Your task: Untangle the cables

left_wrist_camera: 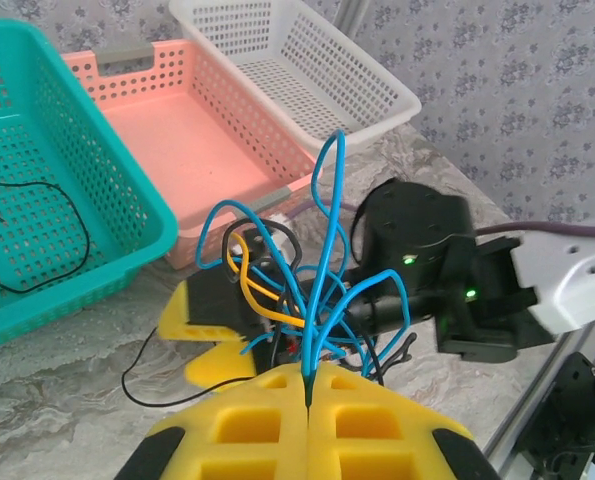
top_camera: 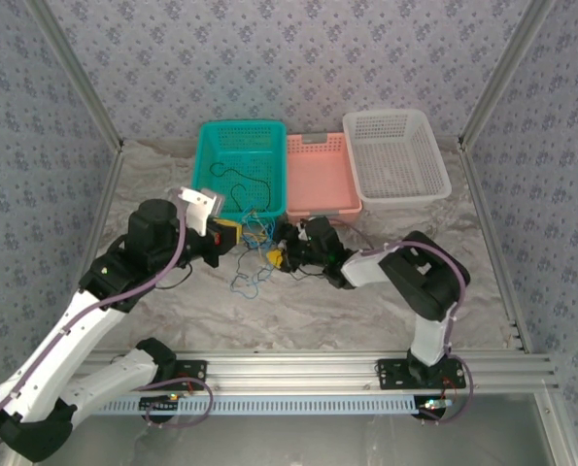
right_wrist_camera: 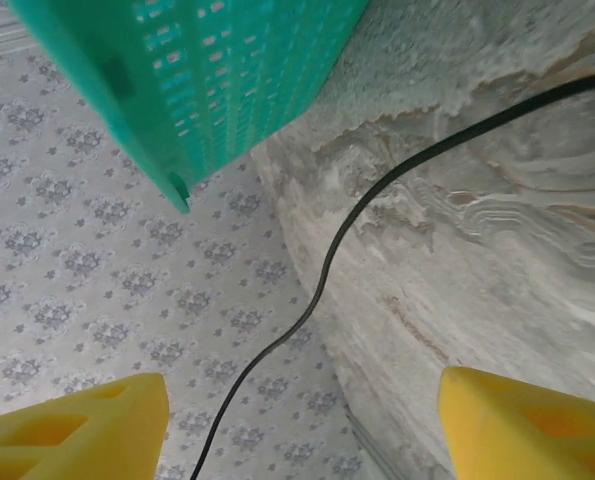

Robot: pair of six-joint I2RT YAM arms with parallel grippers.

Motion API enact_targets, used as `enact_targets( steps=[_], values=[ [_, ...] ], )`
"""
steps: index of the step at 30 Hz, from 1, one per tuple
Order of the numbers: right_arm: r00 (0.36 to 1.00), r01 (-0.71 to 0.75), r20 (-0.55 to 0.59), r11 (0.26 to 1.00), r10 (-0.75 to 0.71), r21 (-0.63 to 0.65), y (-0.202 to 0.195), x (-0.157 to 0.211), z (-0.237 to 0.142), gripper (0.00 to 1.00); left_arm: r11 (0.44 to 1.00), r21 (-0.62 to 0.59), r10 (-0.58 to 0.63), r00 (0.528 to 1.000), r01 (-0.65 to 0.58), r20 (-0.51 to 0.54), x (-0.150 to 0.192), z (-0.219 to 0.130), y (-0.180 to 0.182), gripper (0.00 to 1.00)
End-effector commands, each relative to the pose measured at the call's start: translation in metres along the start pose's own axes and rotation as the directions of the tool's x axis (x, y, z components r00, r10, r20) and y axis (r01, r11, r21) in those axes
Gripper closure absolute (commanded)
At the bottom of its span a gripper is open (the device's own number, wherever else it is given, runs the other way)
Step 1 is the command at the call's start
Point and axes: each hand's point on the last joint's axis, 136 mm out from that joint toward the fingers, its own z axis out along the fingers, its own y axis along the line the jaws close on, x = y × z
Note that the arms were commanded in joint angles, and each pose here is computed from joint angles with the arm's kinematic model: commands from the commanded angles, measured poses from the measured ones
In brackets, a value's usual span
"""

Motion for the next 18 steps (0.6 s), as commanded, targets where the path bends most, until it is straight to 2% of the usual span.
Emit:
enact_targets(
  steps=[1, 5, 6, 9, 10, 15, 18],
  values=[
    [0.997, -0.05, -0.064, 0.987, 0.041, -0.15, 0.039, 0.017, 0.019, 0.27, 0.999, 0.051, 0.005, 0.999, -0.008, 0.047, -0.016, -0.007, -0.013, 1.0],
    [0.995, -0.078, -0.075, 0.979, 0.065, -0.188, 0.045, 0.024, 0.038, 0.3, 0.998, 0.058, -0.003, 0.999, 0.0, 0.052, -0.016, -0.009, -0.014, 1.0],
    [0.995, -0.086, -0.072, 0.976, 0.073, -0.199, 0.046, 0.024, 0.042, 0.36, 0.998, 0.061, -0.005, 0.999, 0.002, 0.053, -0.016, -0.009, -0.015, 1.0],
    [0.996, -0.092, -0.039, 0.97, 0.086, -0.224, 0.046, 0.016, 0.045, 0.88, 0.999, 0.054, -0.012, 0.998, 0.009, 0.054, -0.014, -0.012, -0.014, 1.0],
    [0.996, -0.087, -0.012, 0.973, 0.087, -0.213, 0.042, 0.01, 0.041, 0.99, 0.999, 0.043, -0.014, 0.998, 0.012, 0.055, -0.012, -0.014, -0.012, 1.0],
    [0.989, 0.006, 0.147, 0.996, 0.006, -0.084, 0.017, -0.024, -0.006, 1.0, 0.994, -0.091, -0.049, 0.998, 0.053, 0.049, 0.001, -0.019, 0.013, 1.0],
    [0.974, 0.083, 0.21, 0.997, -0.08, -0.004, 0.02, -0.04, -0.046, 1.0, 0.975, -0.198, -0.093, 0.995, 0.097, 0.03, 0.016, -0.016, 0.035, 1.0]
  ],
)
